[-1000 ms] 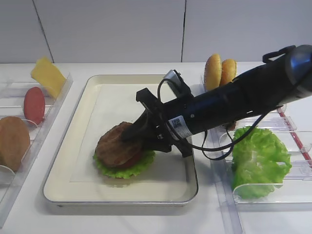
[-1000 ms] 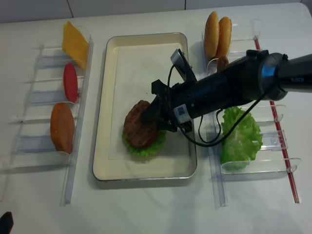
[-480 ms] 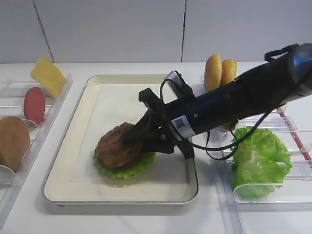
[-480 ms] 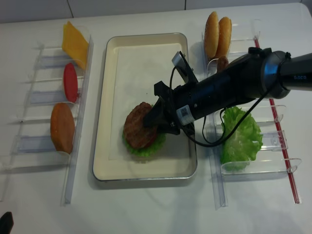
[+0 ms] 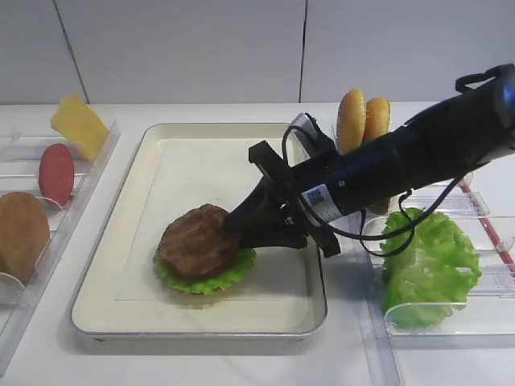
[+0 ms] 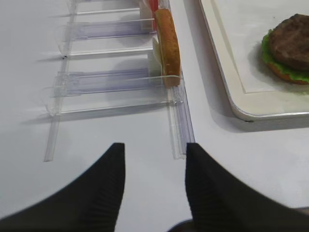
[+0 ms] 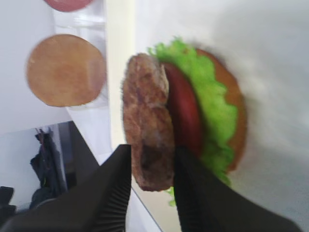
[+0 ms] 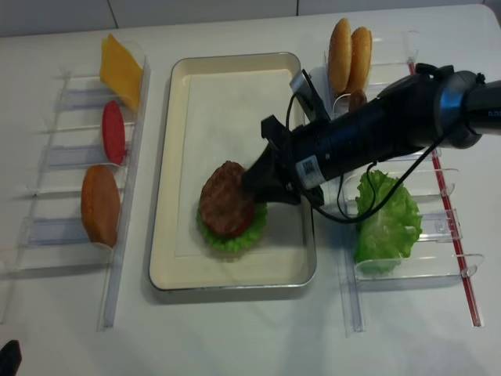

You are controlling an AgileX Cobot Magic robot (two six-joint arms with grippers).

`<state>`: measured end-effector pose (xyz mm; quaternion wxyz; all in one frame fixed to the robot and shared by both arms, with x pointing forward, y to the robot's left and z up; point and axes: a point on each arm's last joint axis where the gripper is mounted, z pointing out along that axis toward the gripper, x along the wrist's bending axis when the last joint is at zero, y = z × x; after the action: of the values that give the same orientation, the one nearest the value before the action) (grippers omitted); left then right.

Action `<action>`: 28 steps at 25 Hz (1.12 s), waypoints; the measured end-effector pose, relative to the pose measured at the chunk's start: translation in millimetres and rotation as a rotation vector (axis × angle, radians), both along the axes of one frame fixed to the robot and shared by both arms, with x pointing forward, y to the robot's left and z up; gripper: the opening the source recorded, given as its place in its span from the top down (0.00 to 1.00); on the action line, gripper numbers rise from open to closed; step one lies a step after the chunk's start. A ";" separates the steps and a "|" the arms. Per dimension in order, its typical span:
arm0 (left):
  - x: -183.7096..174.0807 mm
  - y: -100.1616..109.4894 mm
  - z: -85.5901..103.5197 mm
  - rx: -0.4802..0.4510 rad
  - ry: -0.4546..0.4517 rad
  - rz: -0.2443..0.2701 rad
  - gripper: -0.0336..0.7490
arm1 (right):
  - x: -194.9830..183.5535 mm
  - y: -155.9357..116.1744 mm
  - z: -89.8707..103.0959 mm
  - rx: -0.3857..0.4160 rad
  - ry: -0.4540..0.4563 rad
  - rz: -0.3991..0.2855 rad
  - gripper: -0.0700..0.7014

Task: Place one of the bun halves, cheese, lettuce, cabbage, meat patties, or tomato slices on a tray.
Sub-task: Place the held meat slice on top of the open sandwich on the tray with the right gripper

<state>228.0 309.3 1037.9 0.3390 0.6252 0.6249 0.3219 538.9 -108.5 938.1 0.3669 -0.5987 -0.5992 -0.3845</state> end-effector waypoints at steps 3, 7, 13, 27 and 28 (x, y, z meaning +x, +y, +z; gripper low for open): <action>0.0 0.0 0.0 0.000 0.000 0.000 0.58 | -0.8 -1.3 -2.7 -0.024 0.005 0.011 0.57; 0.0 0.0 0.0 0.000 0.000 0.000 0.58 | -0.7 -2.2 -3.0 -0.029 0.013 0.009 0.57; 0.0 0.0 0.0 0.000 0.000 0.000 0.58 | 2.3 -15.4 5.9 -0.032 0.016 -0.007 0.57; 0.0 0.0 0.0 0.000 0.000 0.000 0.58 | -40.1 -39.9 90.4 -0.230 -0.148 0.067 0.57; 0.0 0.0 0.0 0.000 0.000 0.000 0.58 | -46.8 -44.5 99.7 -0.267 -0.165 0.061 0.57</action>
<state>228.0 309.3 1037.9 0.3390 0.6252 0.6249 0.3219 492.1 -153.0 1037.9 0.2452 -0.5901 -0.6910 -0.3380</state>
